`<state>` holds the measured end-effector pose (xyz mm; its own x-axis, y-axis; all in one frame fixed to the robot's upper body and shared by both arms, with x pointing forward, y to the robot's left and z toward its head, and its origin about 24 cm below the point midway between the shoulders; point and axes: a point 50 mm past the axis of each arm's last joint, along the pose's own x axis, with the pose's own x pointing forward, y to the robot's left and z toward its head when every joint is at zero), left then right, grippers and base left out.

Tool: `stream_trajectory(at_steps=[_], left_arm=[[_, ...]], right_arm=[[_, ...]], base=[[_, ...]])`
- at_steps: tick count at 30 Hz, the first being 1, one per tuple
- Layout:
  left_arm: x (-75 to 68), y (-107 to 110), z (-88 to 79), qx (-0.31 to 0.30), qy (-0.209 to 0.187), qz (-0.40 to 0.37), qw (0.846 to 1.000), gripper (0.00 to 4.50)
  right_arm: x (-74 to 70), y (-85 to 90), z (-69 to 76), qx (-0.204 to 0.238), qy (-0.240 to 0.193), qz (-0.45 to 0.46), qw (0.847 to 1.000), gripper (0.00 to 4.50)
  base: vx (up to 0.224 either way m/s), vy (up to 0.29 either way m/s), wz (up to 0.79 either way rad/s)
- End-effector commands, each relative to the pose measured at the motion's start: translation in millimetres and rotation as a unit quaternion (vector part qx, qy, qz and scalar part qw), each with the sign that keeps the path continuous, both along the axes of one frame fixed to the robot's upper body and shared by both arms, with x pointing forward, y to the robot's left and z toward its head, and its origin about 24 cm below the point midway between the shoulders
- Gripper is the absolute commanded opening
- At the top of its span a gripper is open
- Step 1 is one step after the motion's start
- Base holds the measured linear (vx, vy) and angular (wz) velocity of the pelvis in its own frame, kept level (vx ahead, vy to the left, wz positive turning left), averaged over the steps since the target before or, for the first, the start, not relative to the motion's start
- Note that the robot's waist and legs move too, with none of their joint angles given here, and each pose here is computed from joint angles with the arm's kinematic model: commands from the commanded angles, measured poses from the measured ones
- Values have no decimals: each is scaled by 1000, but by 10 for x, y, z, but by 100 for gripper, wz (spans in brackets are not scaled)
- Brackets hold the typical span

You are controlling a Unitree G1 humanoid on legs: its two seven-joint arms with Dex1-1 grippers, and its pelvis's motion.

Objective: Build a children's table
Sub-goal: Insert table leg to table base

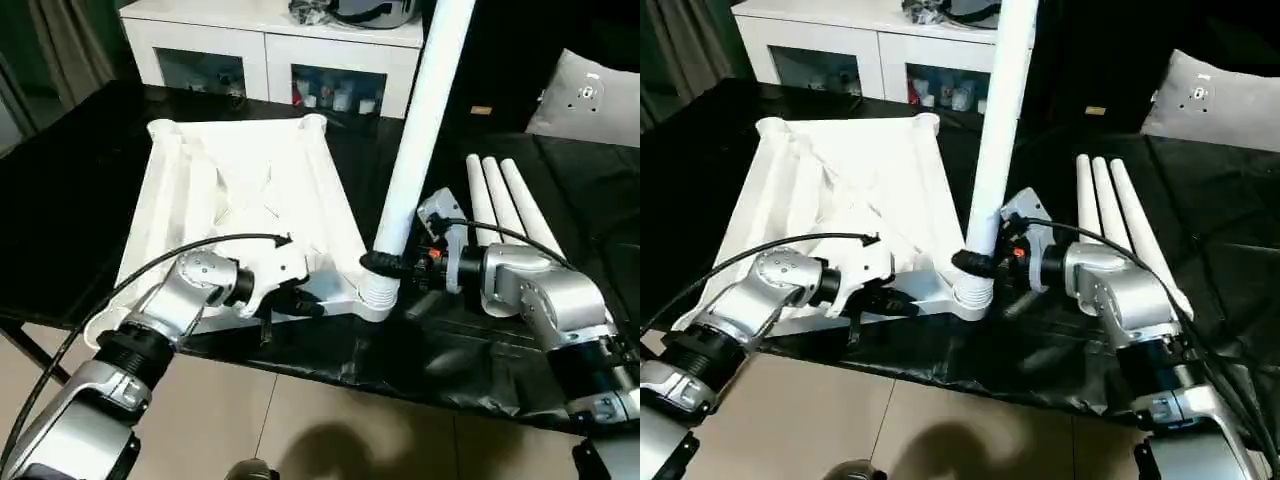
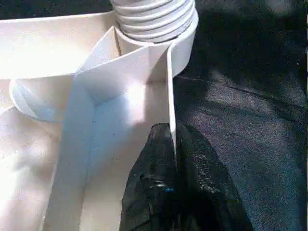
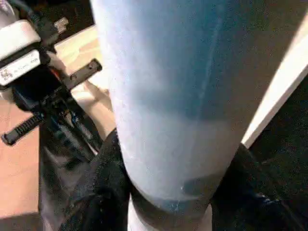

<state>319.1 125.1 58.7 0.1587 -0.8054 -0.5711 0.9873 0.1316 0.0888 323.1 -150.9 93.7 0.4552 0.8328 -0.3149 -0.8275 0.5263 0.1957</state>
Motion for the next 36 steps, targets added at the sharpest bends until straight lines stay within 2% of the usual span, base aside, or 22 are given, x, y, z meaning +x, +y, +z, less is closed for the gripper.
stream_trajectory(at_steps=[1,4,11,13,18,21,23,27,30,34,36], left_arm=[[-62,-78,-31,7,8,-35,999,0],[-45,-87,-17,2,-1,-29,1000,0],[-42,-79,-30,1,-1,-22,1000,0],[-30,-79,-35,-5,-6,-10,1000,0],[-9,-83,-36,-12,-12,4,1000,0],[-9,-92,-50,-13,-11,6,1000,0],[-18,-96,-68,-12,-10,6,1000,0],[-25,-92,-77,-6,-9,2,1000,0],[-27,-90,-78,-1,-11,-4,1000,0],[-23,-76,-74,9,-13,-14,1000,0],[-20,-69,-70,12,-14,-16,1000,0]], right_arm=[[-8,-30,-136,10,37,-12,999,186],[-10,-111,-194,37,52,-29,998,186],[-104,-220,-324,52,68,-47,995,186],[-200,-247,-405,60,48,-57,995,186],[-263,-244,-431,72,27,-78,994,186],[-305,-271,-508,59,21,-94,994,186],[-339,-265,-552,29,10,-87,996,186],[-353,-235,-546,-2,-3,-65,998,186],[-365,-200,-549,-46,-13,-30,998,186],[-383,-152,-583,-89,7,20,996,186],[-383,-138,-583,-90,10,29,995,186]], base=[[0,0,0],[0,0,0],[0,0,0],[0,0,0],[0,0,0],[0,0,0],[0,0,0],[0,0,0],[0,0,0],[0,0,0],[0,0,0]])
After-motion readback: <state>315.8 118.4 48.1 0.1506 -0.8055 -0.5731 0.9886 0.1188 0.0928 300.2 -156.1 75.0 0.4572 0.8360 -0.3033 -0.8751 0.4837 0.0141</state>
